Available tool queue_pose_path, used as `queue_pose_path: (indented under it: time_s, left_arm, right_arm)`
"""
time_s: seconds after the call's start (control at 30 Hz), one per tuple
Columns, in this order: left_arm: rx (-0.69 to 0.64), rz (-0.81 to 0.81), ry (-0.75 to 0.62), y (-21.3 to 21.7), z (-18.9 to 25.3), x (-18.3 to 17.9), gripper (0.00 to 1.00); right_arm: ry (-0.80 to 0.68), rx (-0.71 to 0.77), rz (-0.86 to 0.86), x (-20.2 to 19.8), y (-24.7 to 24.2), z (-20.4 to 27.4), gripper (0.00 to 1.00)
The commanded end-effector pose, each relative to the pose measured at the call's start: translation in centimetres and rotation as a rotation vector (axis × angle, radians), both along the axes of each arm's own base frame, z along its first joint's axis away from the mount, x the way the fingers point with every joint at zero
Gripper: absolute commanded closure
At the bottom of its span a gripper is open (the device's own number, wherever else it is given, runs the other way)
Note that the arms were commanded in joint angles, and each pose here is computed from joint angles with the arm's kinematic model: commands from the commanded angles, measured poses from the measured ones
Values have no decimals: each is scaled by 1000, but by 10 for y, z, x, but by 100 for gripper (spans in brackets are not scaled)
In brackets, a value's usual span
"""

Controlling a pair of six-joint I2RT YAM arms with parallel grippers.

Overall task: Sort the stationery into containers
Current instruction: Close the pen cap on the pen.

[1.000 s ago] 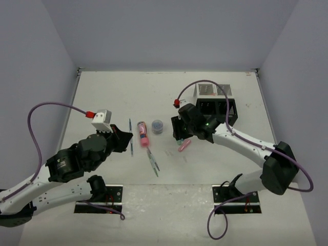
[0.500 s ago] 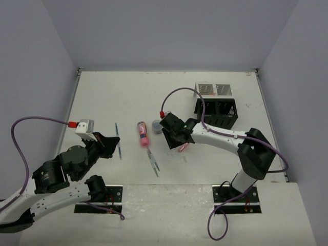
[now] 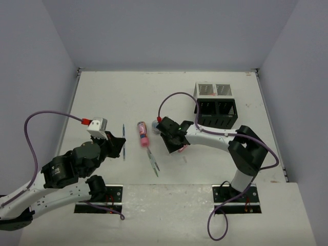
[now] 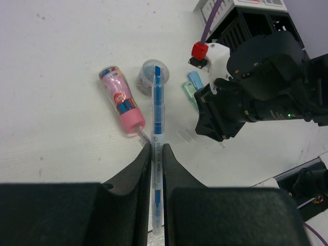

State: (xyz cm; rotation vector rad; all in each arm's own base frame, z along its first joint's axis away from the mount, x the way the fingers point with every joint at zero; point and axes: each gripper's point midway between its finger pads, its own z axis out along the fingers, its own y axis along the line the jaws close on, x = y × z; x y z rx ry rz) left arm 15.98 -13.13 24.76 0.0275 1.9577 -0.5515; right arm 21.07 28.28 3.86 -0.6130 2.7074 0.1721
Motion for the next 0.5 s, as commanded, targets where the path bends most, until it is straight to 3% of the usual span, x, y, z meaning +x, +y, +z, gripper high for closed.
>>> queue_pose_path:
  time_s: [0.0,0.47]
  left_arm:
    - [-30,-13,-48,1,12,0,100]
    - [-42,-27,-56,1,15,-1,100]
  right_arm:
    - [-4,18,18,1,13,-2,69]
    - [7,-6,22,4,17,-16,73]
